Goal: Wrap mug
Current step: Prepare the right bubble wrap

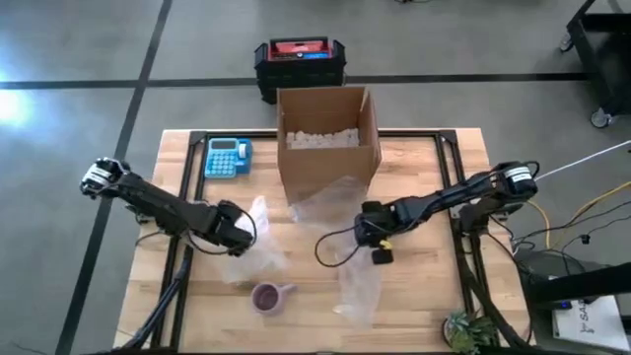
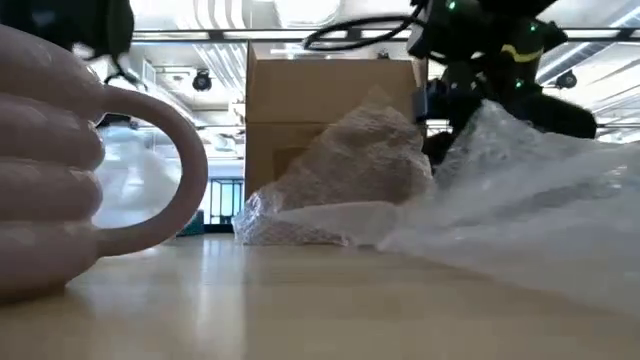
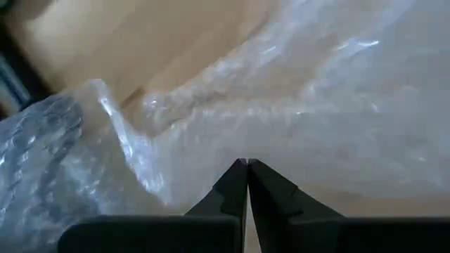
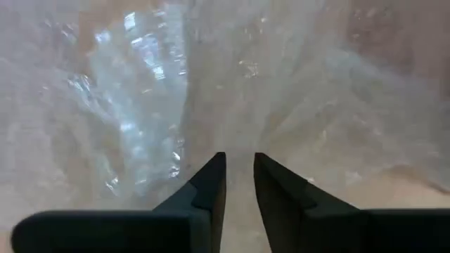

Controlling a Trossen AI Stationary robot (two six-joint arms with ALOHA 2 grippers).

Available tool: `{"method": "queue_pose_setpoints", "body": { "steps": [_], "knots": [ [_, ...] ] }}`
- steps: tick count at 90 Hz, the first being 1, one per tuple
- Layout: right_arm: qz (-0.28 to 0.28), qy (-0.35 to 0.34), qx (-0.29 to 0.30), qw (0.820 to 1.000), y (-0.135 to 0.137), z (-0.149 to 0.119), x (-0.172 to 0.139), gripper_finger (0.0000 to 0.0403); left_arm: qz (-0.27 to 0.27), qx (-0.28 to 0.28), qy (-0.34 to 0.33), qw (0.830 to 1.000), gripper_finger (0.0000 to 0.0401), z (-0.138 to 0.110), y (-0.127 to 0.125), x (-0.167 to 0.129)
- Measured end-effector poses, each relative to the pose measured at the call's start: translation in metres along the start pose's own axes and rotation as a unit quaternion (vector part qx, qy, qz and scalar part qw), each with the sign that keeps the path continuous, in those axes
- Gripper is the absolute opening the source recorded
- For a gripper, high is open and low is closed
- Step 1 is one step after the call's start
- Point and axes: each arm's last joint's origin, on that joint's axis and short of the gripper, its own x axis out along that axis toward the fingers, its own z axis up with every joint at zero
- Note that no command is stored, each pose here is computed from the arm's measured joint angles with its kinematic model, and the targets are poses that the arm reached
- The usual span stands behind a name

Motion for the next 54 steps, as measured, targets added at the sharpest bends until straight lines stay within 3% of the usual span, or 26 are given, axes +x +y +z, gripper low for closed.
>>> {"method": "queue_pose_setpoints", "body": {
  "steps": [15,21,30,35,44,54],
  "knots": [
    [-0.004,-0.062,-0.006,0.998,-0.001,0.009,-0.013,0.0037,-0.097,-0.028,-0.138,0.985,0.0,0.026,-0.013,-0.054],
    [-0.005,-0.083,-0.006,0.997,-0.001,0.013,-0.015,0.0034,-0.139,-0.021,-0.216,0.966,0.0,0.037,-0.023,-0.073],
    [-0.007,-0.112,-0.004,0.994,-0.001,0.019,-0.014,0.0031,-0.205,0.041,-0.291,0.934,0.0,0.05,-0.046,-0.083],
    [-0.006,-0.121,0.008,0.993,-0.001,0.021,-0.012,0.0033,-0.239,0.065,-0.316,0.916,0.0,0.057,-0.062,-0.081],
    [-0.002,-0.118,0.027,0.993,0.002,0.022,-0.006,0.0037,-0.263,0.1,-0.331,0.9,0.0,0.066,-0.091,-0.058],
    [0.001,-0.106,0.045,0.993,0.007,0.021,0.001,0.0041,-0.231,0.145,-0.321,0.907,0.0,0.072,-0.118,-0.02]
  ]
}}
